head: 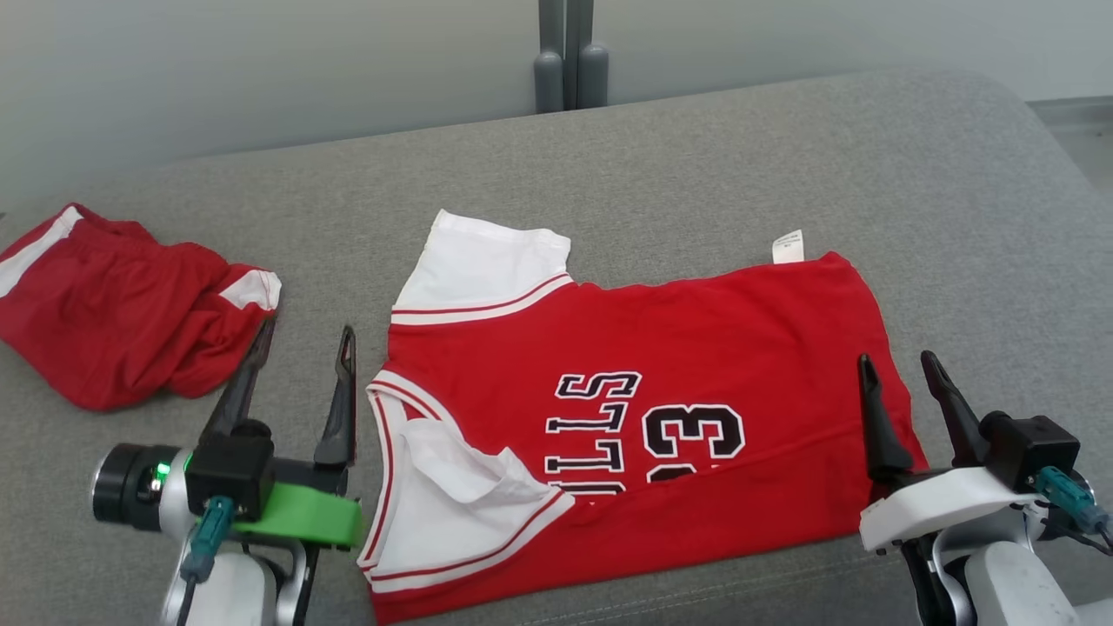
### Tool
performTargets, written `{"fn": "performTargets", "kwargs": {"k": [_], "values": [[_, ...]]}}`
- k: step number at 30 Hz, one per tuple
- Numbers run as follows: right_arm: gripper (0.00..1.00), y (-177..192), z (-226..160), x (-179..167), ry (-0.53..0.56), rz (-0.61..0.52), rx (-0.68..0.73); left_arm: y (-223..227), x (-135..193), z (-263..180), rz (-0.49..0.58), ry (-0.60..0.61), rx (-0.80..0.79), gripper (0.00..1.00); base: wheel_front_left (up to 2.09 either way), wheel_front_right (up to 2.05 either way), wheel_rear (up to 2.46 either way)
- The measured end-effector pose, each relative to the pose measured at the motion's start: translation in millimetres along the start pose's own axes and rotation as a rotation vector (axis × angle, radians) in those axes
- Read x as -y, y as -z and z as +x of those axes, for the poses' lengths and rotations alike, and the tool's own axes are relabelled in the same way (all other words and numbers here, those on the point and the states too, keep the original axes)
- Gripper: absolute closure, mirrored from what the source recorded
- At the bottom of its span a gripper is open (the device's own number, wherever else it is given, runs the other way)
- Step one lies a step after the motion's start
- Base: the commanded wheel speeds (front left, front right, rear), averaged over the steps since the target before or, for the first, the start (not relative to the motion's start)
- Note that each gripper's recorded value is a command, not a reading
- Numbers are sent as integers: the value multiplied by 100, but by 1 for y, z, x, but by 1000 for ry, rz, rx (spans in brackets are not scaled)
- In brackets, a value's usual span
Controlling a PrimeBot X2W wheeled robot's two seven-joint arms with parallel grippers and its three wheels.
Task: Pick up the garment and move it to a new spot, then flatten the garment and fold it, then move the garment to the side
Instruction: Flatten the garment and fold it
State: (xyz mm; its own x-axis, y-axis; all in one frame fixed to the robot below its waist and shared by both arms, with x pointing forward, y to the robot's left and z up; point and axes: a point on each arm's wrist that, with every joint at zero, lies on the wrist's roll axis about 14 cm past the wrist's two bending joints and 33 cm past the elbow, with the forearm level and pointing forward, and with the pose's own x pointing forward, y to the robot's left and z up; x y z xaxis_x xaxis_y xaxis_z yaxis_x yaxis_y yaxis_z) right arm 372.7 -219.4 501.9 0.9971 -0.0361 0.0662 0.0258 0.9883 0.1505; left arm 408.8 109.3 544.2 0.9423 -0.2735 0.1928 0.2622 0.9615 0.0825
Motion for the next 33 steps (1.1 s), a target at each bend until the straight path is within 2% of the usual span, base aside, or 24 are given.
{"fn": "performTargets", "kwargs": {"k": [3,15,19,29,33], "values": [[0,-1,2,2,9,2,2,0,8,21,37,73,9,0,0,0,0],[0,-7,24,4,25,22,23,22,29,112,44,250,-42,0,0,0,0],[0,-4,30,7,35,23,17,38,47,136,0,328,-103,0,0,0,0],[0,0,45,19,67,10,9,87,53,187,-2,434,-282,0,0,0,0],[0,6,49,25,82,1,-7,119,60,194,15,474,-381,0,0,0,0]]}}
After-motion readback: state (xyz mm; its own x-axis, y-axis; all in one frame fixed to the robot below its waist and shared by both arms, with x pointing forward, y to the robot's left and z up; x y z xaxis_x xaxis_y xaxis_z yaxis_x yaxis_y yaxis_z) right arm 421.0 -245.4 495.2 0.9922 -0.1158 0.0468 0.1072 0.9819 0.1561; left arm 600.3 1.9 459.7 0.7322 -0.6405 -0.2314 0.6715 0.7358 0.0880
